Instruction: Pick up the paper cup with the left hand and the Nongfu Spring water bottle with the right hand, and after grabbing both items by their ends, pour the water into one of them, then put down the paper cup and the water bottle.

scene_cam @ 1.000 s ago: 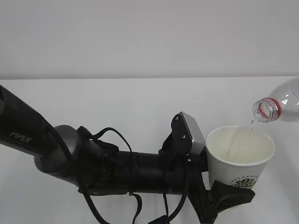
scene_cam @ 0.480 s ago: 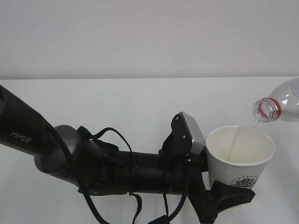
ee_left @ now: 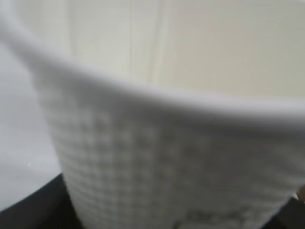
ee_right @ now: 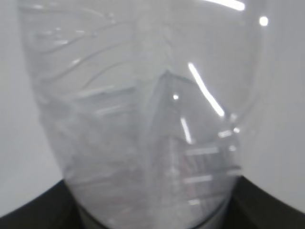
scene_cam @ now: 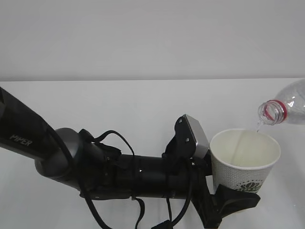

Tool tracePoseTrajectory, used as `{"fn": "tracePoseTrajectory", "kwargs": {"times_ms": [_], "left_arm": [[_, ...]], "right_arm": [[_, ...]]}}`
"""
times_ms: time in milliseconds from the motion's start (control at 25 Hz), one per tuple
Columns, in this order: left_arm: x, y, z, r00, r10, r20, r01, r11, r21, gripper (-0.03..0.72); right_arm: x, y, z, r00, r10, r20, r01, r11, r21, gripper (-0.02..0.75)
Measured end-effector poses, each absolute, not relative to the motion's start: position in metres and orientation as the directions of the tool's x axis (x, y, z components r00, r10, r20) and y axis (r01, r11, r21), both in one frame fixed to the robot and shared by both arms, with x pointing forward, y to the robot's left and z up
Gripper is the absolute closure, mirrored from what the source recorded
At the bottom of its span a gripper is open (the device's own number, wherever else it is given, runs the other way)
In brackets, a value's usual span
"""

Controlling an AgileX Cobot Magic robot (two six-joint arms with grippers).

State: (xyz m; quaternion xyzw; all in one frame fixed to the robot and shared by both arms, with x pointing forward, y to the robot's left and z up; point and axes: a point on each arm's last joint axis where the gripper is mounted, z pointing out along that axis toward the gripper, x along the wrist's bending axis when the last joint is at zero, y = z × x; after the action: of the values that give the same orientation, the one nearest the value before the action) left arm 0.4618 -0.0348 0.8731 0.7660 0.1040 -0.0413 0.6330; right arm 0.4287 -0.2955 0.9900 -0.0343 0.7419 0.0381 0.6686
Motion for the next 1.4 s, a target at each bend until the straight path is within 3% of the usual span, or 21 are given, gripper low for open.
{"fn": "tracePoseTrajectory", "kwargs": {"times_ms": [1400], "left_arm": [[0.4618, -0.0348, 0.8731, 0.975, 0.107, -0.195, 0.212, -0.177, 0.961, 0.145]], "right_arm": [[0.4317, -0.2958, 0.9950, -0.080, -0.016, -0.997, -0.102, 0.995, -0.008, 0.307]]}}
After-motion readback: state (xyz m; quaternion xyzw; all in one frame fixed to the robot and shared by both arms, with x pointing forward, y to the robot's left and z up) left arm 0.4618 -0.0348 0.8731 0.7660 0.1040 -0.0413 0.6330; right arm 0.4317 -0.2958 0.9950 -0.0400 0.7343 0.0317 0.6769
